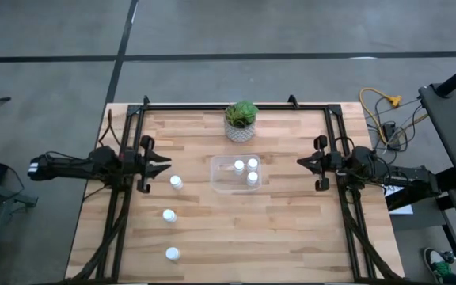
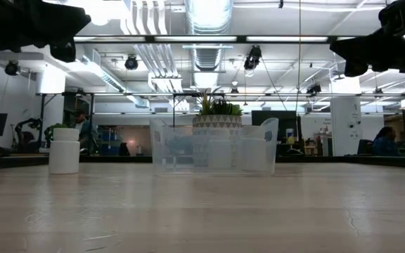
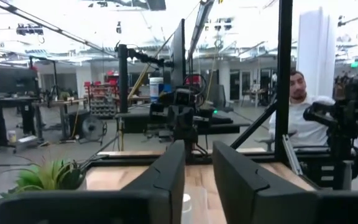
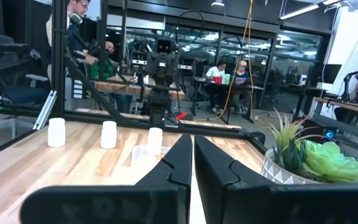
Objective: Pick and place pill bottles into a basket
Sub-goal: Put the white medicine bottle into the transparent bin
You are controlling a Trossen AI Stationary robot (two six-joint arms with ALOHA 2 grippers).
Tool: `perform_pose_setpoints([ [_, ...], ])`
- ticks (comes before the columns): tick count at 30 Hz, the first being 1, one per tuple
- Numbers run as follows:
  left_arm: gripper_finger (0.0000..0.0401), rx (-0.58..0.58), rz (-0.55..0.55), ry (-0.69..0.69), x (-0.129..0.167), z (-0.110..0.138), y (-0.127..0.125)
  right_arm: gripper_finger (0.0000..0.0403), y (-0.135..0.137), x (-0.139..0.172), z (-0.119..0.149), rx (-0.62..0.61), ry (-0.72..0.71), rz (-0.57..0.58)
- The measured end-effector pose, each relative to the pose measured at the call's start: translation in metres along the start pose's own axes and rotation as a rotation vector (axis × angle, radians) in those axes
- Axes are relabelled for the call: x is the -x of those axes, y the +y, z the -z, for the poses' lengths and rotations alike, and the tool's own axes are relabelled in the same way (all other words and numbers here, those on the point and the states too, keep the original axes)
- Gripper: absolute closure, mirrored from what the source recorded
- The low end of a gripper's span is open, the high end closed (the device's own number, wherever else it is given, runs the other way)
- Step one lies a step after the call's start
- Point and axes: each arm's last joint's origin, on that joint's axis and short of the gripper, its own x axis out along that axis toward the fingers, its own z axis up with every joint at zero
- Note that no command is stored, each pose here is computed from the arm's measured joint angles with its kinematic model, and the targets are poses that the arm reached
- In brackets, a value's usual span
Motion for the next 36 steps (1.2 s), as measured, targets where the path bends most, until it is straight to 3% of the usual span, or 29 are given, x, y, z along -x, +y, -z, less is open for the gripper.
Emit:
perform_pose_setpoints([
  [6,0.0292,0.003,0.000,0.054,-0.012,-0.010,0.000,0.0394,0.000,0.000,0.000,0.000,0.000,0.000],
  [10,0.0276,0.069,-0.007,0.116,-0.021,-0.016,0.000,0.0394,0.000,0.000,0.000,0.000,0.000,0.000],
  [20,0.0273,0.056,-0.040,0.301,-0.040,-0.029,0.000,0.0394,0.000,0.000,0.000,0.004,0.000,0.000],
  [36,0.0262,0.009,-0.031,0.424,-0.059,-0.038,-0.001,0.0394,0.000,0.000,0.000,-0.001,-0.001,0.000],
])
